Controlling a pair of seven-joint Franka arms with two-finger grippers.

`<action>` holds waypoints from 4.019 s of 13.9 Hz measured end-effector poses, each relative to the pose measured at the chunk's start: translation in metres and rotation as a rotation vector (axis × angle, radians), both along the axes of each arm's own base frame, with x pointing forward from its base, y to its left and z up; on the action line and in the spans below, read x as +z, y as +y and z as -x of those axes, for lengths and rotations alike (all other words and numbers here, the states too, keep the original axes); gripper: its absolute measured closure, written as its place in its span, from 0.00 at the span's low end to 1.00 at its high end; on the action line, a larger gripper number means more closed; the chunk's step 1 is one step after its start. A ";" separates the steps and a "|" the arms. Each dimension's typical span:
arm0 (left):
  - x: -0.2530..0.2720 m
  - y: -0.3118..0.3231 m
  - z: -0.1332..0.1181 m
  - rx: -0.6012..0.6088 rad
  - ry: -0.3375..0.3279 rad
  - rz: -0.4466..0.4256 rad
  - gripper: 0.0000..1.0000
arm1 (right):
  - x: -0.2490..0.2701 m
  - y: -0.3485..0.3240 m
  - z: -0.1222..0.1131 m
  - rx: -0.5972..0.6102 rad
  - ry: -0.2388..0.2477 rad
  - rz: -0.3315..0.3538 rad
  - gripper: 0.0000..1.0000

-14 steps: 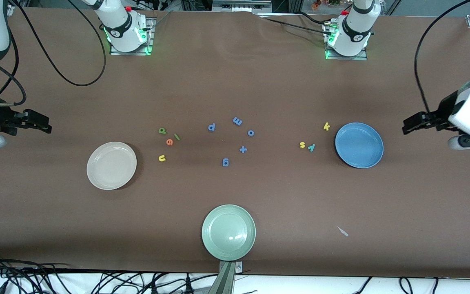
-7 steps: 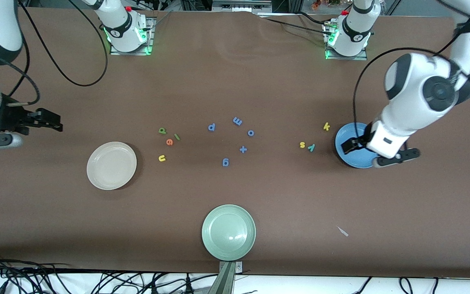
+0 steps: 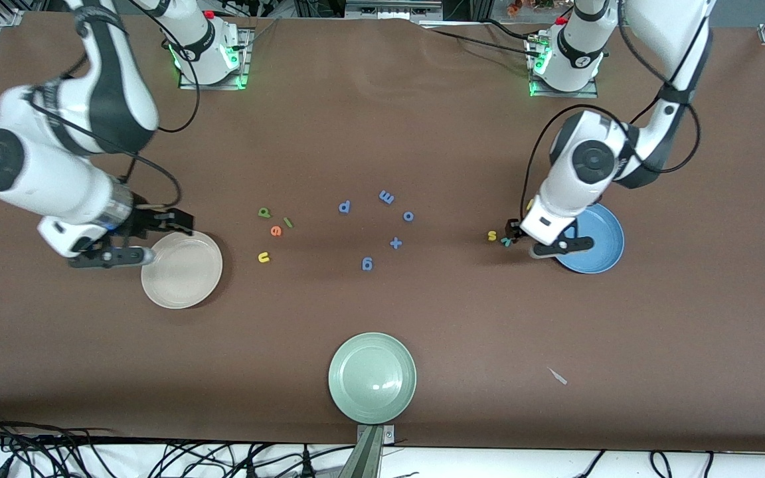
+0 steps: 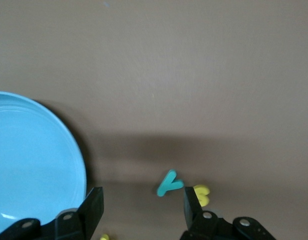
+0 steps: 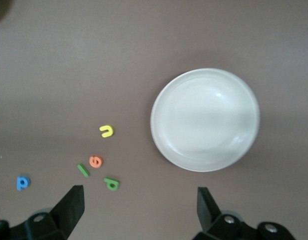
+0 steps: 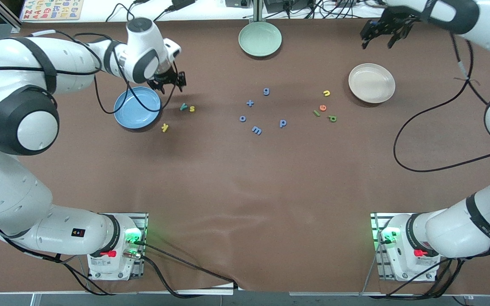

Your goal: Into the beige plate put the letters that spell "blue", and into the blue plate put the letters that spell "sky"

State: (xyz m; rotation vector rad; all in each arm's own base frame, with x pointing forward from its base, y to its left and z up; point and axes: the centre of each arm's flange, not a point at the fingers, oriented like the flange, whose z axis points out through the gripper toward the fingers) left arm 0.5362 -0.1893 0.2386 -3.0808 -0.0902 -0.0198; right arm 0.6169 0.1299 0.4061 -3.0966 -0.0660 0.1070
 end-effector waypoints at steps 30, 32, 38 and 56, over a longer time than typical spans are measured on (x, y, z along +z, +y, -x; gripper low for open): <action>-0.057 -0.002 0.004 -0.308 0.079 0.066 0.40 | -0.220 0.088 0.133 0.044 -0.003 0.059 0.00; -0.058 -0.003 0.004 -0.309 0.081 0.067 0.41 | -0.226 0.086 0.132 0.041 -0.004 0.063 0.04; -0.059 -0.007 0.004 -0.315 0.080 0.069 0.47 | -0.232 0.082 0.134 0.037 0.005 0.069 0.21; -0.063 -0.005 -0.002 -0.306 0.054 0.084 0.74 | -0.142 0.017 0.055 0.126 0.047 0.088 0.70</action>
